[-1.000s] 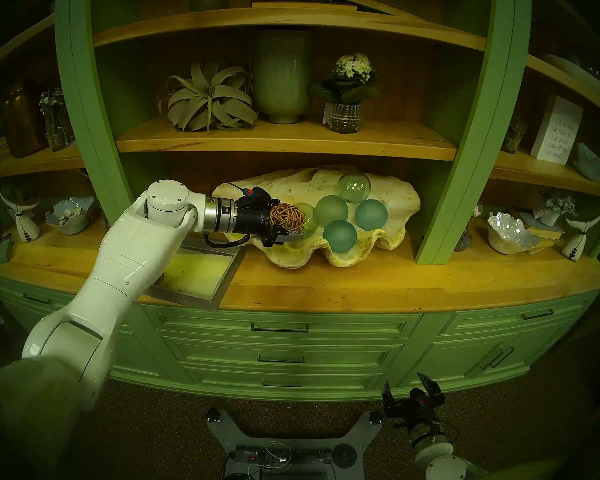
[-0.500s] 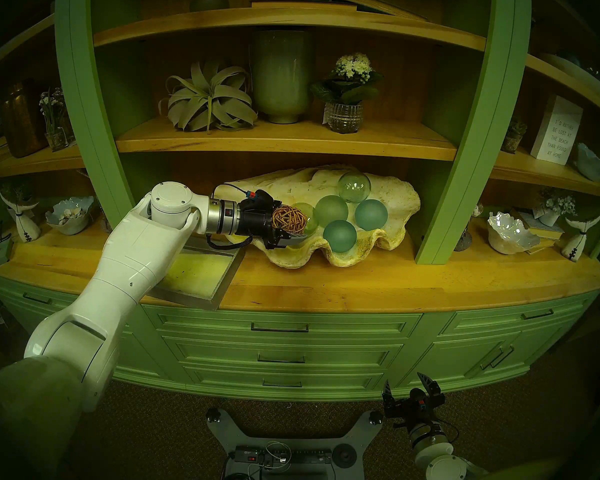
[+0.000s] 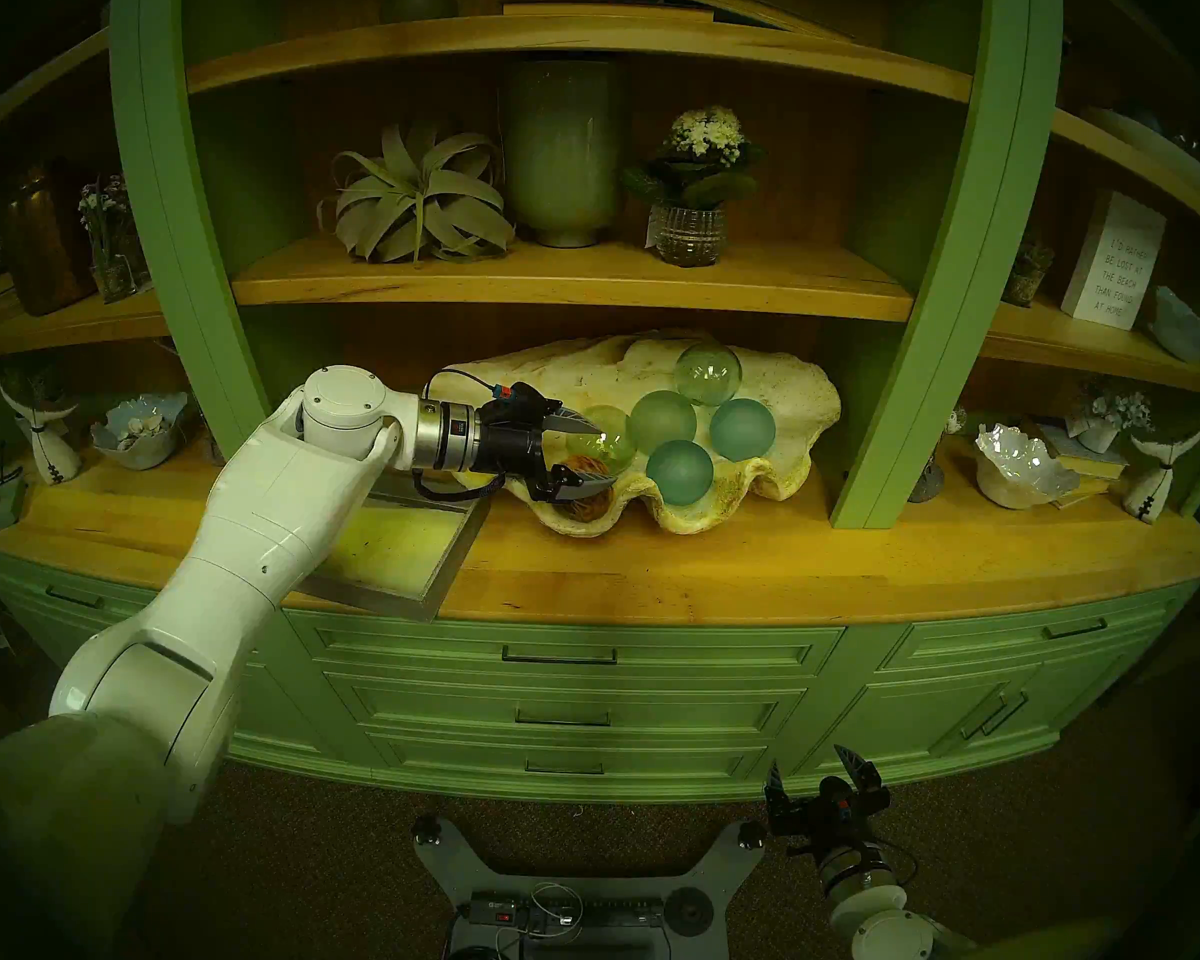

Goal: Put wooden balls into bowl

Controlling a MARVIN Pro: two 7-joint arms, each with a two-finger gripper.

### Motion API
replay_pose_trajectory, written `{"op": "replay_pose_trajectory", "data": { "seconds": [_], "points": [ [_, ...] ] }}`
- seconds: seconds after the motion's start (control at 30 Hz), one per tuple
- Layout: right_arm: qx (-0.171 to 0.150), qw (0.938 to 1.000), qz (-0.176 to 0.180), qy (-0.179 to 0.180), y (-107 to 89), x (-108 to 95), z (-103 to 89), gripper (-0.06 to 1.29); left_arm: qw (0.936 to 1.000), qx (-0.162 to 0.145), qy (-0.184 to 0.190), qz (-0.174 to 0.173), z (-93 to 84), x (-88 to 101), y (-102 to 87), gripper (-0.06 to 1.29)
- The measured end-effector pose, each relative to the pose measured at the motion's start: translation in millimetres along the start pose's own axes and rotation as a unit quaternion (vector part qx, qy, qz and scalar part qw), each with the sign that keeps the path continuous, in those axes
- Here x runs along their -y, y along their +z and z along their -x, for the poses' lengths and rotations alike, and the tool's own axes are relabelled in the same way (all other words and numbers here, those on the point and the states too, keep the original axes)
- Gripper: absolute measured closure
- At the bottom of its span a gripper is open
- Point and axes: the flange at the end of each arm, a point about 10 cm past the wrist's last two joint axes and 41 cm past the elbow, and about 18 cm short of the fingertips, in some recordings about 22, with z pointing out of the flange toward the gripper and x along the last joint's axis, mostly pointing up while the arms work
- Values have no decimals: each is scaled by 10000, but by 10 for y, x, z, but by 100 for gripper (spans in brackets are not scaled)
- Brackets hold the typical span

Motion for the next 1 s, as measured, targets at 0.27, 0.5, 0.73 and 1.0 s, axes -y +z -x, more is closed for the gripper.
{"op": "replay_pose_trajectory", "data": {
  "seconds": [0.27, 0.5, 0.73, 1.0],
  "points": [
    [0, 10000, 0, -1, 0, -1, 0, -1, 10000, 1, 6, 43, 10, -4, -5, 5],
    [0, 10000, 0, -1, 0, -1, 0, -1, 9999, -63, 90, -55, -48, 37, -144, 5],
    [1, 10000, 0, -3, 0, -1, 2, -1, 9992, -122, 144, -343, -87, 107, -460, 5],
    [2, 10000, 0, -3, 0, 0, 3, -1, 9973, -272, 55, -677, -31, 84, -894, 5]
  ]
}}
